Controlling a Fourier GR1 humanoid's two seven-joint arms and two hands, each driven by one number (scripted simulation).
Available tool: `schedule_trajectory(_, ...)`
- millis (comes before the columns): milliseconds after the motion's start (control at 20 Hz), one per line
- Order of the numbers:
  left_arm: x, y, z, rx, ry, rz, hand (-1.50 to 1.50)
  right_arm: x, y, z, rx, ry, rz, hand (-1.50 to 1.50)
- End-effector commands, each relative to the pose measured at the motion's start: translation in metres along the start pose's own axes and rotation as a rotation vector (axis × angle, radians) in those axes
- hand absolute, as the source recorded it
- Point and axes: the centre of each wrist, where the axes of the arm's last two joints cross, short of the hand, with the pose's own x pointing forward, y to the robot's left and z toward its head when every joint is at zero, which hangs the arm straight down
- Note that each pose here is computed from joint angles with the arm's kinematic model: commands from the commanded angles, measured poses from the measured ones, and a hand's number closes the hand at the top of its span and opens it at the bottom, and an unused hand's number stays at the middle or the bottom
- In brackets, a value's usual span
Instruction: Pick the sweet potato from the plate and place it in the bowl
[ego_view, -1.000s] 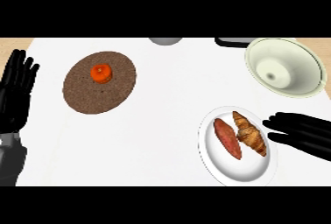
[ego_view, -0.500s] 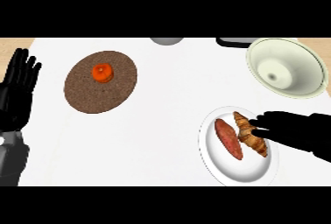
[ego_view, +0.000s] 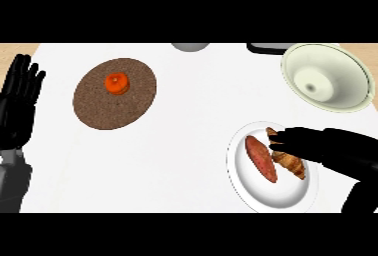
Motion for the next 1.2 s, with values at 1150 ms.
schedule_trajectory(1150, -0.002, -0.020, 0.016, 0.008, 0.002, 0.002, 0.00, -0.051, 0.072, -0.072, 0.027, -0.016, 0.007, -1.50)
